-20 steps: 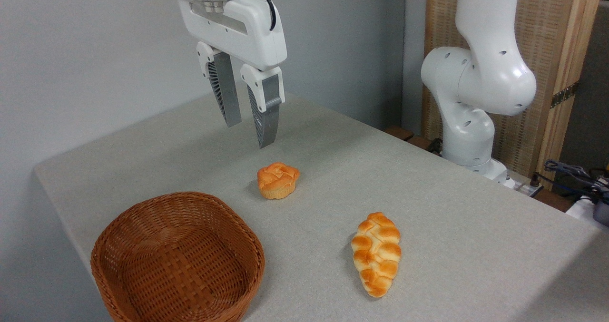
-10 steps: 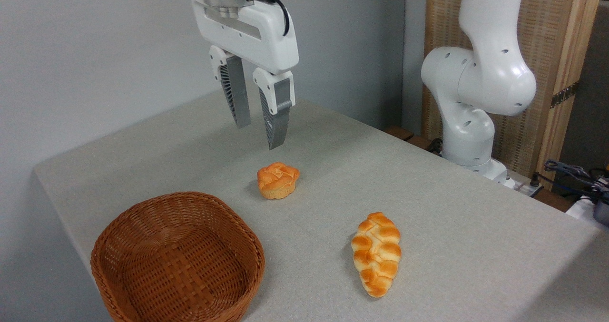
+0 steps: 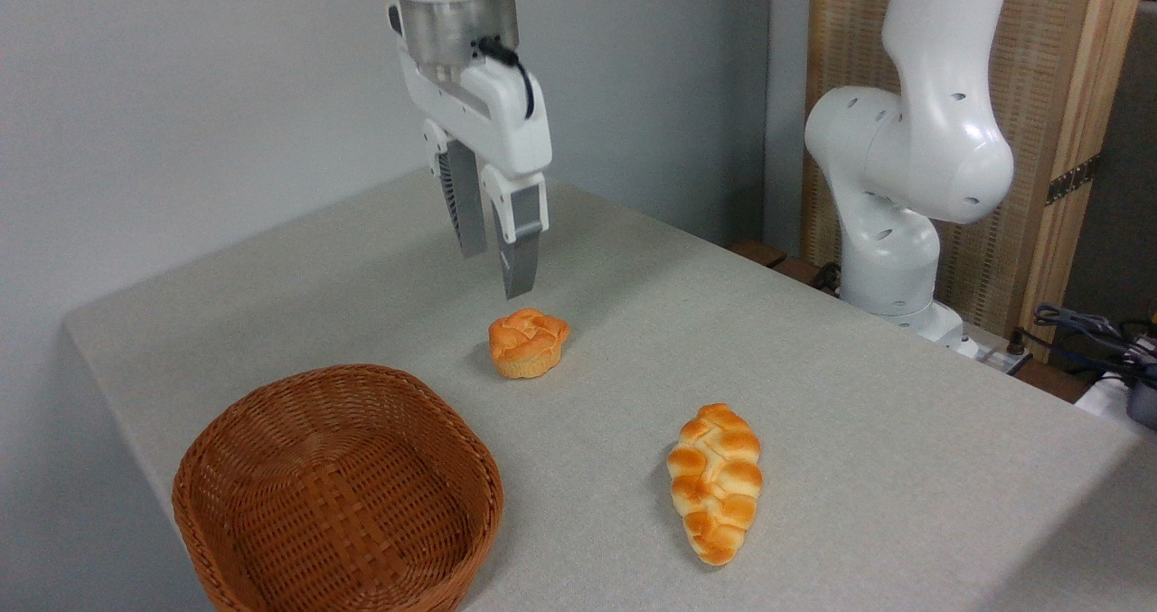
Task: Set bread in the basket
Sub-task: 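Lower the open gripper down around the round golden bun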
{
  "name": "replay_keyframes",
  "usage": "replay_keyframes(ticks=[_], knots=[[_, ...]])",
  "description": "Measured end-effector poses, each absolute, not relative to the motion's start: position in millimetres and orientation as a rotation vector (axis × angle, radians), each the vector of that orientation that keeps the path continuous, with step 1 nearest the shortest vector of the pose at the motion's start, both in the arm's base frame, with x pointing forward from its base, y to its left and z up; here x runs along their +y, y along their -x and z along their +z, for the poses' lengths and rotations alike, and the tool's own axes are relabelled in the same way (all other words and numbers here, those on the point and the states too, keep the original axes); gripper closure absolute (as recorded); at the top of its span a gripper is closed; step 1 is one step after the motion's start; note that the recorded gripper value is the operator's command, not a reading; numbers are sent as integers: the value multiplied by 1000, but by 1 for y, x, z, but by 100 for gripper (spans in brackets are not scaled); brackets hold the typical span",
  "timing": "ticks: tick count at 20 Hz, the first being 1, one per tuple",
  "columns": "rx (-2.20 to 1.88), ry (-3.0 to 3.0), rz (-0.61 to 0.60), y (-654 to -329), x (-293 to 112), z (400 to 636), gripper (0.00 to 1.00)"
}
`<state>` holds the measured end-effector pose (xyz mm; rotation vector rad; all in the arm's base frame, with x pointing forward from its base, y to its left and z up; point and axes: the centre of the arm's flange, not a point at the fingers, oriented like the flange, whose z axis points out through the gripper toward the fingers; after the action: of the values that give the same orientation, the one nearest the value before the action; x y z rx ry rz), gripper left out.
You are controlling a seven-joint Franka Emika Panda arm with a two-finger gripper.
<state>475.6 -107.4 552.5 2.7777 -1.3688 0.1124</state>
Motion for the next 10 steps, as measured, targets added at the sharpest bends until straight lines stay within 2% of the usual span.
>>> replay_keyframes(ticks=[4,10], knots=[[-1320,-2717,153,-463,-122,519,0],[-1358,-2698,148,-451,-136,483,0]])
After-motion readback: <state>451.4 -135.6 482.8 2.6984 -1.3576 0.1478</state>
